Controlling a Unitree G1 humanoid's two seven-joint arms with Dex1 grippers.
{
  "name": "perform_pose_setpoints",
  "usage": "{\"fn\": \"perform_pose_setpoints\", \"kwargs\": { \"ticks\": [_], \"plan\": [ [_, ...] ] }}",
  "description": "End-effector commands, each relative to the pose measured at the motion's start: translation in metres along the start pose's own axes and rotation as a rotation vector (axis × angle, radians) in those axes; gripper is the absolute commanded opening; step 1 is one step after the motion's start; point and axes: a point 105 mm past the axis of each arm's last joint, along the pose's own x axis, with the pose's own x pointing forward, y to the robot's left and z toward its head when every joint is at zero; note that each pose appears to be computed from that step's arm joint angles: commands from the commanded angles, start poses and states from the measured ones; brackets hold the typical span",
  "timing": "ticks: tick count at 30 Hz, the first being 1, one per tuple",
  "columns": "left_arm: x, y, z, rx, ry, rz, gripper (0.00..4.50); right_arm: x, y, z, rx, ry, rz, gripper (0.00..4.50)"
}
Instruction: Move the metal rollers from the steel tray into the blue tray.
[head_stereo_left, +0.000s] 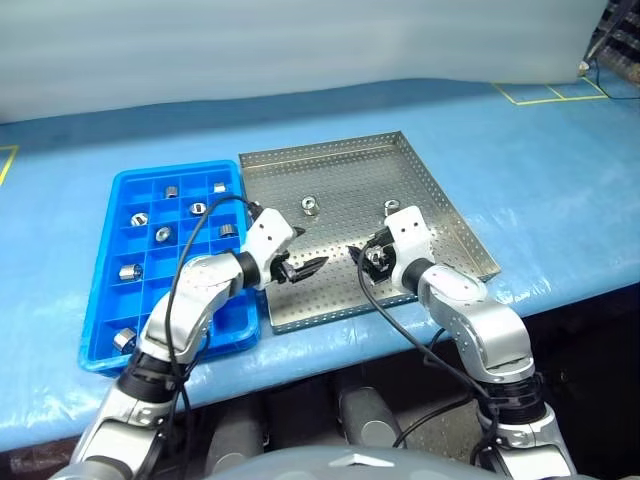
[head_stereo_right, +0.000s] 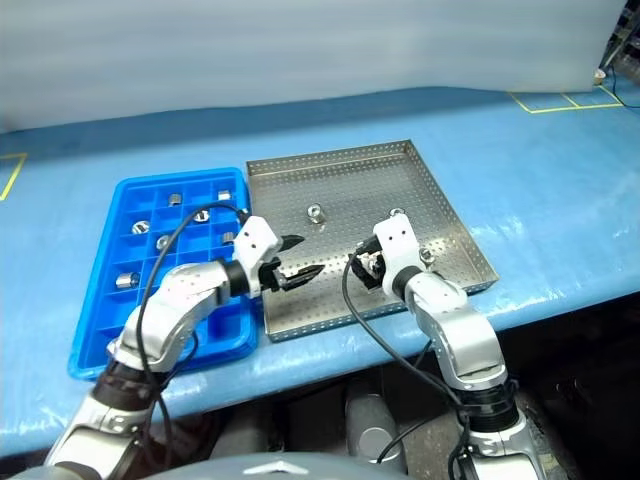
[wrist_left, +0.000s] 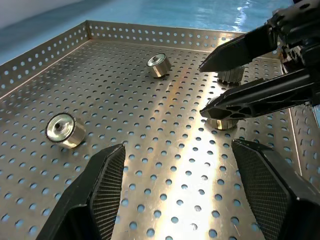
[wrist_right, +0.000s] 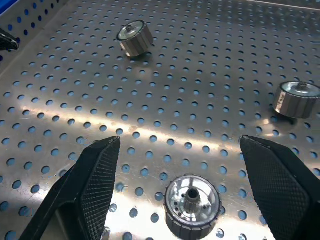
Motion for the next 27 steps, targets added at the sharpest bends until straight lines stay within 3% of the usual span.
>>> {"fn": "perform_pose_setpoints", "kwargs": {
  "ticks": [1, 13, 22, 25, 27],
  "plan": [
    [0.002, 0.001, 0.013, 0.046, -0.045, -0.011, 3.68, 0.0, -0.007, -0.016, 0.037, 0.054, -0.025, 4.02],
    [-0.011, 0.012, 0.001, 0.016, -0.024, 0.064, 3.68, 0.014, 0.003, -0.02, 0.086, 0.067, 0.031, 4.02],
    [-0.024, 0.024, -0.006, -0.014, -0.012, 0.159, 3.68, 0.026, 0.014, -0.029, -0.025, 0.142, 0.138, 4.02],
    [-0.026, 0.025, -0.006, -0.024, -0.019, 0.183, 3.72, 0.028, 0.018, -0.029, -0.03, 0.15, 0.179, 3.47],
    [-0.029, 0.028, -0.006, -0.029, -0.021, 0.207, 3.72, 0.027, 0.023, -0.027, -0.04, 0.142, 0.211, 2.84]
  ]
}}
